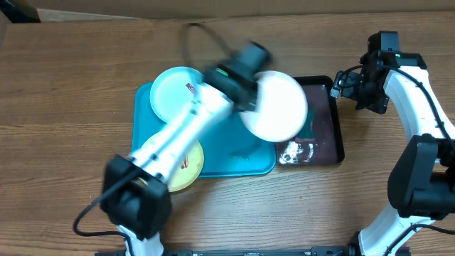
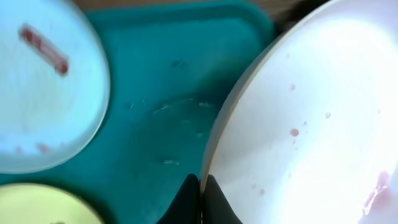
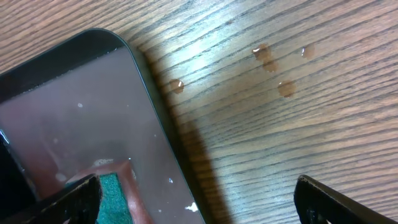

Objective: Clean dirty plates on tray and stack at the side
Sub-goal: 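Carry the white plate leftward and lower it onto the table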

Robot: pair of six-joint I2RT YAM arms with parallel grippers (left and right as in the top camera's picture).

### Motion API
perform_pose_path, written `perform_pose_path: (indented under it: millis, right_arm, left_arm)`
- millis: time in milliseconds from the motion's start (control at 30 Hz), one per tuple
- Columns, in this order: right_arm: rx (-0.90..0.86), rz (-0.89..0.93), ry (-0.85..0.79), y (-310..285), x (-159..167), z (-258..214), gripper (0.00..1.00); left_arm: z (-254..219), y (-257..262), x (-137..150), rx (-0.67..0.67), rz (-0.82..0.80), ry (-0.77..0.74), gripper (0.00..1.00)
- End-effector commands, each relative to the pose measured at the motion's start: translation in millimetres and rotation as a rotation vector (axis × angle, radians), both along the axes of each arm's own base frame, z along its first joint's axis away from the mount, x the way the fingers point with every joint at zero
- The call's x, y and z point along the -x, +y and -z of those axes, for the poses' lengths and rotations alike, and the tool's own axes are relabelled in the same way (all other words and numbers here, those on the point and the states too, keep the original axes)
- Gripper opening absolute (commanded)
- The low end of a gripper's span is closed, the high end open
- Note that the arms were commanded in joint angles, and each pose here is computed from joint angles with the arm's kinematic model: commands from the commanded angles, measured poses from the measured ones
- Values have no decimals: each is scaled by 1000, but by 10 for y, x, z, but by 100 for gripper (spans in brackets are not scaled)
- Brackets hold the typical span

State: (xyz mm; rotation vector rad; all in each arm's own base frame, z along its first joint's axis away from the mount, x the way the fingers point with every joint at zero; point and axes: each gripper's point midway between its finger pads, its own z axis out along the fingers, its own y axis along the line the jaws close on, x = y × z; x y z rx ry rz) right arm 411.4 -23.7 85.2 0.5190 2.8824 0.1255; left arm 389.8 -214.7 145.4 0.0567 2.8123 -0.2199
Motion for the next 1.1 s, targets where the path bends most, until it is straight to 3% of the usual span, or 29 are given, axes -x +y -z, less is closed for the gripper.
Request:
perform_pose_path:
  millis: [0, 133, 300, 433, 600, 900, 1067]
  right_arm:
    - [0, 1, -20, 10, -38, -59, 100]
    - [0, 1, -20, 10, -38, -59, 100]
    - [0, 1, -20, 10, -38, -59, 100]
    - [0, 1, -20, 10, -38, -59, 100]
    - [0, 1, -20, 10, -38, -59, 100]
    - [0, 1, -20, 10, -38, -59, 100]
    - [0, 1, -20, 10, -38, -59, 100]
  left_arm:
    - [-170, 205, -22, 365, -63, 194, 4]
    - [-242, 874, -147, 485, -157, 227, 4]
    - [-186, 1810, -173, 478, -378, 234, 4]
    - [-49, 2696, -74, 341, -590, 214, 4]
    - [90, 3676, 334, 101, -851, 246, 4]
    - [94, 4470, 729, 79, -1106, 224, 4]
    - [130, 4674, 756, 0, -1154, 189, 4]
